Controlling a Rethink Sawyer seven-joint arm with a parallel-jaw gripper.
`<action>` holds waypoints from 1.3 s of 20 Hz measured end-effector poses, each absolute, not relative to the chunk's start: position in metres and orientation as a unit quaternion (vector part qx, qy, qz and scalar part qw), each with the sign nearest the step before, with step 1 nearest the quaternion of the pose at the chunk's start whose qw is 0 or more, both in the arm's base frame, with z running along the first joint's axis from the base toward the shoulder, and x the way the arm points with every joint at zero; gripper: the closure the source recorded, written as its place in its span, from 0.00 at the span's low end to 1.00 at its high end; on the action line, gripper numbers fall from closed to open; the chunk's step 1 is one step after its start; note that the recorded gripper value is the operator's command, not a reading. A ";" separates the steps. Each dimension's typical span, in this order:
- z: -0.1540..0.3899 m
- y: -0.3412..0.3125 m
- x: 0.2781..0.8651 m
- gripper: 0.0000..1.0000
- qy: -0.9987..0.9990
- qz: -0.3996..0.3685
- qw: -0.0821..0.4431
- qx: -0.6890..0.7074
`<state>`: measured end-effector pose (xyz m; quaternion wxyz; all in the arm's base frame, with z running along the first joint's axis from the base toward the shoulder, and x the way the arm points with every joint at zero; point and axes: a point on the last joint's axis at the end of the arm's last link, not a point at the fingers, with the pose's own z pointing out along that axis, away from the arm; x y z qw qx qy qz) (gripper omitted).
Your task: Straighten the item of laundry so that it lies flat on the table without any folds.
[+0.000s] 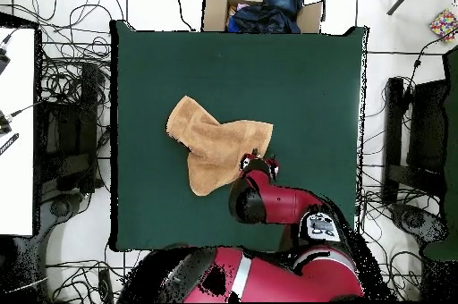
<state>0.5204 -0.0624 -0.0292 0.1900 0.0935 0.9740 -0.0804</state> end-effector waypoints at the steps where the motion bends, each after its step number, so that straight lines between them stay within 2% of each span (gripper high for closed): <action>1: -0.029 -0.062 0.521 0.00 0.974 -0.079 0.191 0.093; 17: 0.015 -0.055 0.545 0.00 0.966 -0.072 0.233 0.085; 26: -0.004 -0.017 0.540 0.00 0.971 -0.061 0.220 0.076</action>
